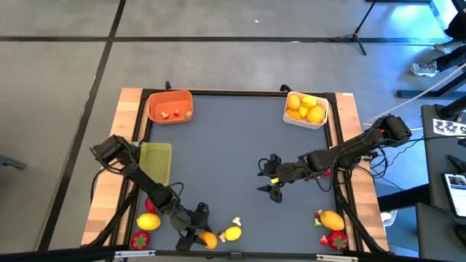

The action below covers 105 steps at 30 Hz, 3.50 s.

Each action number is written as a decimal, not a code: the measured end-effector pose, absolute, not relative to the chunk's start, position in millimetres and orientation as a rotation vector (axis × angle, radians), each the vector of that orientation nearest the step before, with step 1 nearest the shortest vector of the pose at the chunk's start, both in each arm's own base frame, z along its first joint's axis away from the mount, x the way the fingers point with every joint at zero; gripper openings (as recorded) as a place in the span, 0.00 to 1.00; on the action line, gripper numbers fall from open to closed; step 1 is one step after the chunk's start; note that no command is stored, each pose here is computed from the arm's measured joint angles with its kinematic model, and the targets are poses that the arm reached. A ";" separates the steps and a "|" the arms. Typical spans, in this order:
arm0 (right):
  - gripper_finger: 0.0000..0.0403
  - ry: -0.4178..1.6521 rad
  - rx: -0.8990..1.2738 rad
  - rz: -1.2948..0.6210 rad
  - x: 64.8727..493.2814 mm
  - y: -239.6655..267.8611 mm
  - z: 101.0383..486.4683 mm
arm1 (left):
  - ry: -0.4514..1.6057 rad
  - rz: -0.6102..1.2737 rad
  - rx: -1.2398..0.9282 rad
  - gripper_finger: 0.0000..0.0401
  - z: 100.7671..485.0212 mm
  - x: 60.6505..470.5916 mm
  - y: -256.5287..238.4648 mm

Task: Sort produce into baskets
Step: Put the lemon into the white bin

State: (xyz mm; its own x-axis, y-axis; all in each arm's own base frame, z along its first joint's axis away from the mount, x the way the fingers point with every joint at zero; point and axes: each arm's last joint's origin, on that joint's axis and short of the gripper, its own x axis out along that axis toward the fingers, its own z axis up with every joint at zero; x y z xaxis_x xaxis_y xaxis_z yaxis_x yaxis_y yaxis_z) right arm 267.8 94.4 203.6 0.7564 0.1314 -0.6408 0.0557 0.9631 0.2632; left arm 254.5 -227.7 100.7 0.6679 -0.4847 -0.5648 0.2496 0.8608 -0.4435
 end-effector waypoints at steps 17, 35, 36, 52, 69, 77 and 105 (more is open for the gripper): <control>0.72 0.693 0.303 0.025 269.2 94.0 205.1 | 0.803 -0.321 -0.310 0.50 138.7 253.1 -193.3; 0.72 0.591 0.228 0.020 312.9 57.6 173.5 | 0.583 0.047 -0.072 0.50 171.1 298.9 -89.2; 0.72 0.583 0.233 0.036 314.3 58.4 173.2 | 0.575 0.051 -0.074 0.50 171.7 299.9 -87.4; 0.72 0.470 0.234 0.082 319.4 68.1 180.4 | 0.438 0.113 -0.173 0.50 183.0 309.7 -75.8; 0.66 0.400 0.203 0.112 329.0 70.5 172.8 | 0.395 0.106 -0.159 0.50 187.1 312.1 -74.2; 0.56 0.372 0.187 0.111 329.5 70.4 174.6 | 0.396 0.111 -0.157 0.50 187.5 311.9 -73.7; 0.54 0.367 0.180 0.129 329.8 70.9 175.3 | 0.395 0.108 -0.166 0.57 187.5 312.0 -73.8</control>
State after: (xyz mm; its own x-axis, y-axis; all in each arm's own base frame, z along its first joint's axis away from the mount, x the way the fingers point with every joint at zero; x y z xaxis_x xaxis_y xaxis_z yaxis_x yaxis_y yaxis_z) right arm 329.8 70.9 175.3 0.9257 0.1573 -0.3440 -0.0925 0.9759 0.1975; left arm 312.0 -73.8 187.5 0.9174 0.0727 -0.3913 -0.1371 0.9807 -0.1392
